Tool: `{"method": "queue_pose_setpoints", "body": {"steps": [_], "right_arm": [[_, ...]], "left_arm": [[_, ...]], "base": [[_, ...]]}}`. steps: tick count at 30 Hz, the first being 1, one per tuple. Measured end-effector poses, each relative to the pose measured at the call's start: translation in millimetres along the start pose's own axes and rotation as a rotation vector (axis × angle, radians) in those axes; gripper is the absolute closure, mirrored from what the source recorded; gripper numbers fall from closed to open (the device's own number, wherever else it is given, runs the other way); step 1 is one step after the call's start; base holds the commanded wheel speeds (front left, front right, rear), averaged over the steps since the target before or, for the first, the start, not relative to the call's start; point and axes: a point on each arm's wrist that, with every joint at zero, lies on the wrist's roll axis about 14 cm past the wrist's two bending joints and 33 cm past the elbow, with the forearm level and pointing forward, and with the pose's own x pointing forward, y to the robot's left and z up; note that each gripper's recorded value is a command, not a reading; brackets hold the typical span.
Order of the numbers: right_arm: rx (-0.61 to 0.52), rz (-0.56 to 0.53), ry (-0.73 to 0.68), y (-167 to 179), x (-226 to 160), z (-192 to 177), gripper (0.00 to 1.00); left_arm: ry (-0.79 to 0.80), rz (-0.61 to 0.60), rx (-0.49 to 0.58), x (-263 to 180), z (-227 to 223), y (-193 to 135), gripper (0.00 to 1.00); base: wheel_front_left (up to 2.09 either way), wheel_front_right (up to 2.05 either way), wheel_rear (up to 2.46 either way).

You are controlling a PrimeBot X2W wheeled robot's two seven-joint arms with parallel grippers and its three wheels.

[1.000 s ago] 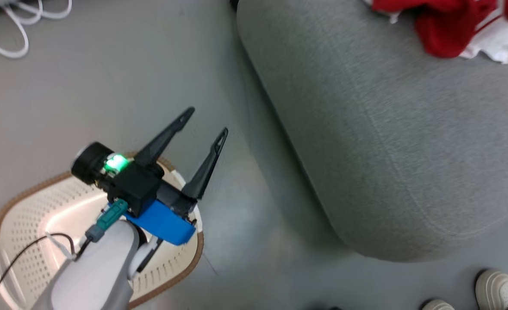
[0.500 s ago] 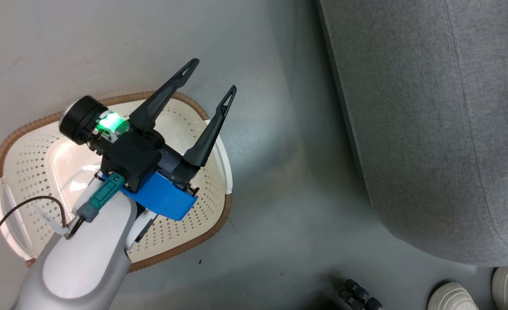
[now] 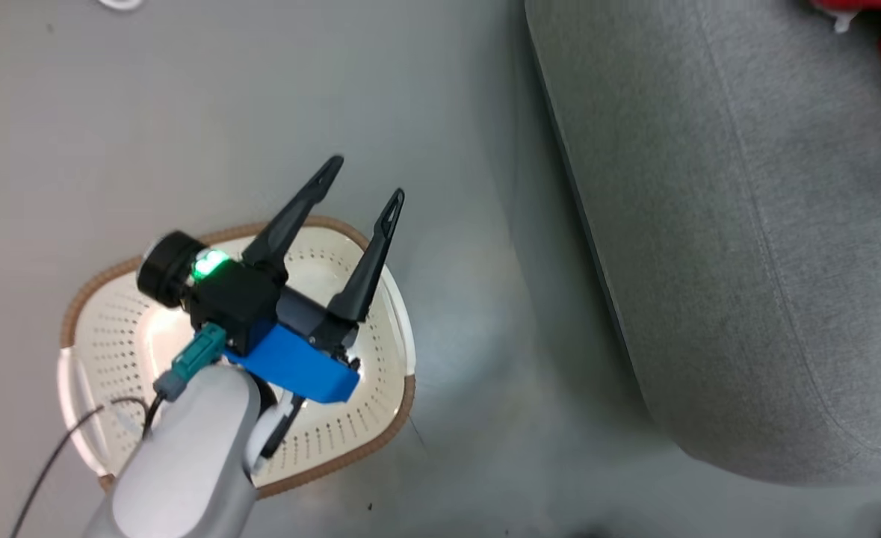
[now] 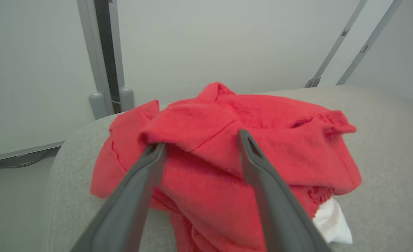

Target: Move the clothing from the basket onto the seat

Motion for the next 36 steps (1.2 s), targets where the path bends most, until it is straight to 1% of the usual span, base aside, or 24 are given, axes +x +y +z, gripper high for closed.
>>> {"method": "queue_pose_setpoints", "body": {"steps": [4, 7, 10, 13, 14, 15, 20, 24, 29, 32, 36], "right_arm": [[-0.018, 0.052, -0.035, 5, -23, 14, 0.00], [-0.004, 0.087, -0.066, 11, -43, 22, 0.00], [0.024, 0.146, -0.078, 31, -69, 20, 0.00], [0.088, 0.205, -0.117, 54, -95, 26, 0.00], [0.117, 0.247, -0.134, 70, -113, 28, 0.00], [0.134, 0.266, -0.141, 78, -122, 28, 0.00], [0.181, 0.362, -0.153, 117, -163, 26, 0.00], [0.210, 0.414, -0.158, 140, -193, 25, 0.00], [0.236, 0.466, -0.161, 161, -224, 26, 0.00], [0.245, 0.487, -0.167, 168, -238, 29, 0.00], [0.215, 0.510, -0.186, 173, -251, 35, 0.00]], "left_arm": [[-0.001, 0.060, -0.014, -21, 17, -6, 0.00], [-0.004, 0.113, -0.001, -39, 32, -5, 0.00], [-0.001, 0.180, 0.001, -62, 42, -3, 0.00], [-0.020, 0.243, 0.016, -85, 58, -1, 0.00], [-0.034, 0.287, 0.025, -101, 67, 1, 0.00], [-0.042, 0.311, 0.029, -110, 72, 3, 0.00], [-0.089, 0.435, 0.044, -153, 91, 13, 0.00], [-0.119, 0.523, 0.038, -186, 98, 17, 0.00], [-0.138, 0.598, 0.035, -217, 100, 18, 0.00], [-0.147, 0.636, 0.030, -232, 100, 20, 0.00], [-0.155, 0.670, 0.023, -245, 100, 21, 0.00]], "base": [[0.00, 0.00, 0.00], [0.00, 0.00, 0.00], [0.00, 0.00, 0.00], [0.00, 0.00, 0.00], [0.00, 0.00, 0.00], [0.00, 0.00, 0.00], [0.00, 0.00, 0.00], [0.00, 0.00, 0.00], [0.00, 0.00, 0.00], [0.00, 0.00, 0.00], [0.00, 0.00, 0.00]]}}
